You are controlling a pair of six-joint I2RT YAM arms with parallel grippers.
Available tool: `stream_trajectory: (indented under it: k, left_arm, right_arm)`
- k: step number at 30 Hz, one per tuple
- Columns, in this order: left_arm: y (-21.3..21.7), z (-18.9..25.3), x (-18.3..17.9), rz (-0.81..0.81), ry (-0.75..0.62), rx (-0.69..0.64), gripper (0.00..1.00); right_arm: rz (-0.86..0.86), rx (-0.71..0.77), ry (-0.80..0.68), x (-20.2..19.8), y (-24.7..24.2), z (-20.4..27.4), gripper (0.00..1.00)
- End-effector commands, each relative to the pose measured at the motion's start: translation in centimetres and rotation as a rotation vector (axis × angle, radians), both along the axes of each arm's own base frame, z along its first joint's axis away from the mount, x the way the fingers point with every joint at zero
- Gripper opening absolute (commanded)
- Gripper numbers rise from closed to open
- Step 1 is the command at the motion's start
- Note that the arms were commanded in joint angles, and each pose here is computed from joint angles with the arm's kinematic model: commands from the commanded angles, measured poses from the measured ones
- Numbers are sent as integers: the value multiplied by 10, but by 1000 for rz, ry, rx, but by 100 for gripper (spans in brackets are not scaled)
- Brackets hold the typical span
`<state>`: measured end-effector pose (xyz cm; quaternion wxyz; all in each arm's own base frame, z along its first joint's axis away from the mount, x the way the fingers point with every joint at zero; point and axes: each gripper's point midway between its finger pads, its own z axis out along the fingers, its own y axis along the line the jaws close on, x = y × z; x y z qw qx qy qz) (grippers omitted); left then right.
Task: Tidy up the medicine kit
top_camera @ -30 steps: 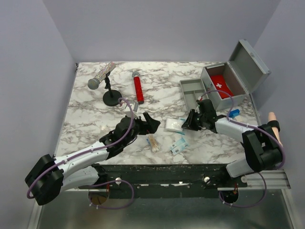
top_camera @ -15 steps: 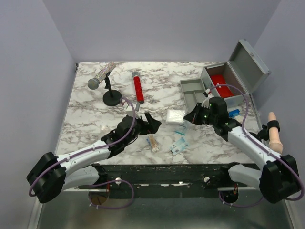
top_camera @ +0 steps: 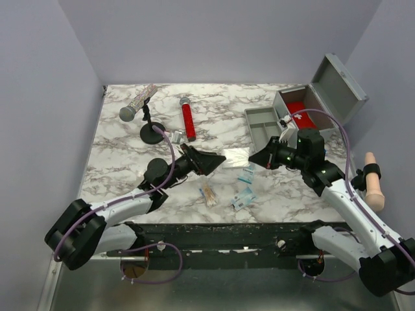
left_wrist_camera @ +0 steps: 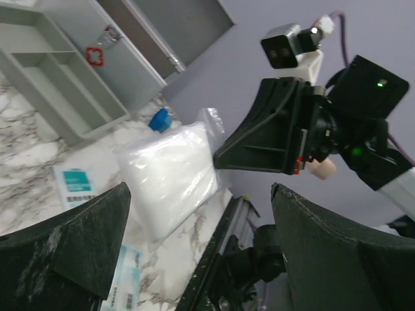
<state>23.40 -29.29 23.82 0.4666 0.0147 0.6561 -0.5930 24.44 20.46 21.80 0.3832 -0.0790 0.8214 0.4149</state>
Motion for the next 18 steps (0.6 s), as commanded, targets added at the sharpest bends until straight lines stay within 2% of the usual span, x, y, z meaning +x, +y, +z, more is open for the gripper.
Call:
stream_trajectory:
  k: [1,5,12,15,18]
  left_arm:
    - [-16,43,-28,-243,-99,-165,97]
    - [-28,40,-30,-338,-68,-205,92]
    - [-28,31,-24,-355,-23,-229,88]
    - [-18,27,-18,-289,-24,-194,93]
    - [-15,23,-12,-222,-45,-99,99]
  right_arm:
    - [107,30,-10,-18,7,15,1]
    - [133,48,-31,-22,9,25,1]
    - [134,43,-58,-26,7,36,1]
    - [129,37,-77,-28,4,42,1]
    - [152,46,-81,-32,6,45,1]
